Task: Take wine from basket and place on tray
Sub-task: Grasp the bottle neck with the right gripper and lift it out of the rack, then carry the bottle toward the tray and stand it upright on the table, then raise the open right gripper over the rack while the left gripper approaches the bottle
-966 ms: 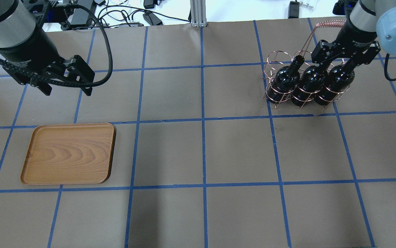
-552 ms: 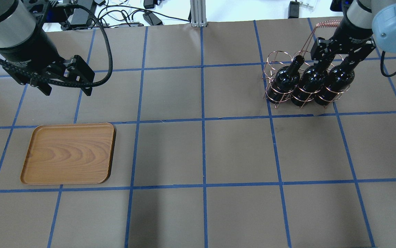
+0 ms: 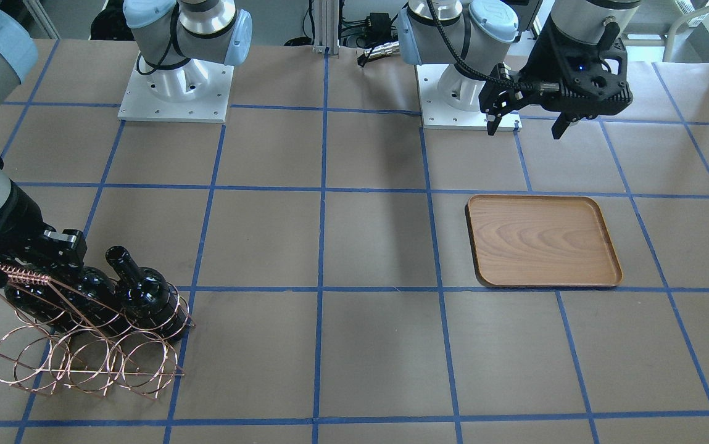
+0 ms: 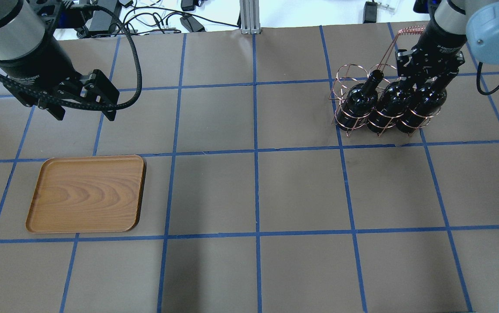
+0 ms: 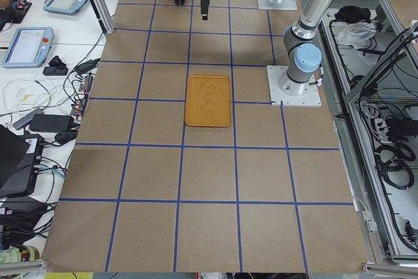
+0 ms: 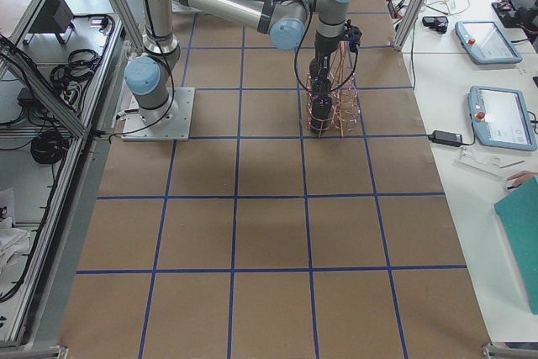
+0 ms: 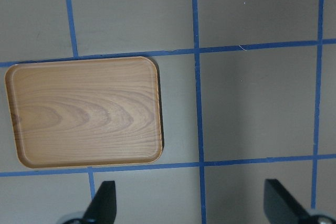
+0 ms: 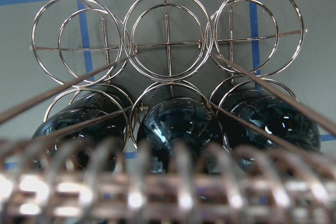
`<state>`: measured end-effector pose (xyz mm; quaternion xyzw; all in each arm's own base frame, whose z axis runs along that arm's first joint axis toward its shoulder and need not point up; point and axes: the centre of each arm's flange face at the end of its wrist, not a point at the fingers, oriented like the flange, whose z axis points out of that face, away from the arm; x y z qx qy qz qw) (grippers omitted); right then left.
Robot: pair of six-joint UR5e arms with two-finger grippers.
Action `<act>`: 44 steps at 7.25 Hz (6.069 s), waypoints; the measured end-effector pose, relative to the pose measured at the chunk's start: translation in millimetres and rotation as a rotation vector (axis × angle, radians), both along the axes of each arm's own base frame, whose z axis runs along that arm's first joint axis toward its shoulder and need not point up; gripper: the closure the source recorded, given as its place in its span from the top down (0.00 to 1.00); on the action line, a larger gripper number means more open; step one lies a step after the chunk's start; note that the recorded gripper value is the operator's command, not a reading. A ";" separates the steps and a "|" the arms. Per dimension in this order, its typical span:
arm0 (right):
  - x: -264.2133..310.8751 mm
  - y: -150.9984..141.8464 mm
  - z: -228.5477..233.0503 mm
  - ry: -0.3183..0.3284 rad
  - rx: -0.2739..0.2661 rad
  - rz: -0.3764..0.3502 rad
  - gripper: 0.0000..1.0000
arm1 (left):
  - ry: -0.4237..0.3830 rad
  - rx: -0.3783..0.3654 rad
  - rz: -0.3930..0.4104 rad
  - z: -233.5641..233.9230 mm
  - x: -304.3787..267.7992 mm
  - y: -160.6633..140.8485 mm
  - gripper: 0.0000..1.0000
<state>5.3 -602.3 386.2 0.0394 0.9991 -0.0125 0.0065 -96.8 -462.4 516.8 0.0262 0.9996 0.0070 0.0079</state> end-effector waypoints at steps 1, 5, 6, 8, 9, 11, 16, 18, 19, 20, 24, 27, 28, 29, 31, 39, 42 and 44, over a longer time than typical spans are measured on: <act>0.6 -0.4 0.1 -0.006 -0.002 0.002 0.13 | 0.000 0.001 -0.001 -0.1 -0.2 0.1 1.00; 0.5 -4.6 9.9 -0.011 -0.014 0.006 0.11 | 0.001 -0.001 -0.001 -0.4 -1.5 -0.4 1.00; 0.9 -5.6 17.0 -0.009 -0.020 0.004 0.05 | 0.002 -0.001 -0.001 -0.4 -1.7 -0.4 1.00; 3.6 -3.4 62.4 -0.002 0.001 -0.007 0.03 | 0.005 -0.001 -0.001 -0.5 -2.4 -0.4 1.00; 10.0 8.1 98.0 0.005 0.016 -0.013 0.02 | 0.005 0.000 -0.002 -0.9 -2.6 -0.6 1.00; 36.0 64.2 172.0 0.046 0.013 -0.013 0.02 | 0.004 0.000 -0.002 -0.9 -2.8 -0.6 1.00; 192.4 140.8 198.1 0.042 0.026 -0.114 0.02 | 0.001 -0.006 0.004 2.7 0.5 0.0 1.00; 297.7 134.2 153.1 0.009 0.019 -0.130 0.02 | -0.001 -0.013 0.022 7.7 10.7 -1.5 1.00; 347.8 129.7 124.0 -0.029 0.020 -0.152 0.02 | -0.001 -0.012 0.041 9.1 21.2 -2.3 1.00; 388.8 126.5 93.9 -0.056 0.031 -0.182 0.02 | -0.002 -0.014 0.043 10.5 32.3 -3.1 1.00; 444.7 131.2 20.4 -0.044 0.077 -0.237 0.05 | 0.003 0.000 0.058 4.2 80.8 -7.3 1.00; 445.8 133.0 0.4 -0.056 0.061 -0.238 1.00 | 0.006 0.015 0.068 0.3 84.3 -6.9 1.00; 445.6 132.8 -2.3 -0.057 0.064 -0.236 1.00 | 0.005 0.013 0.071 1.6 84.2 -5.9 1.00; 444.4 131.3 -3.4 -0.056 0.066 -0.233 1.00 | 0.005 0.010 0.072 2.1 84.1 -6.0 1.00; 435.0 121.7 10.1 -0.090 0.062 -0.216 1.00 | 0.004 0.001 0.069 4.0 81.6 -6.4 1.00; 175.9 82.6 141.9 -0.053 -0.021 0.127 1.00 | 0.026 -0.063 -0.020 -12.6 -85.6 -5.6 1.00; 144.7 82.0 142.9 -0.044 -0.012 0.096 1.00 | 0.030 -0.057 -0.089 -46.5 -138.0 -18.0 1.00; 136.0 91.0 146.2 -0.036 -0.006 0.085 1.00 | 0.035 -0.033 -0.114 -76.1 -155.7 -30.8 0.98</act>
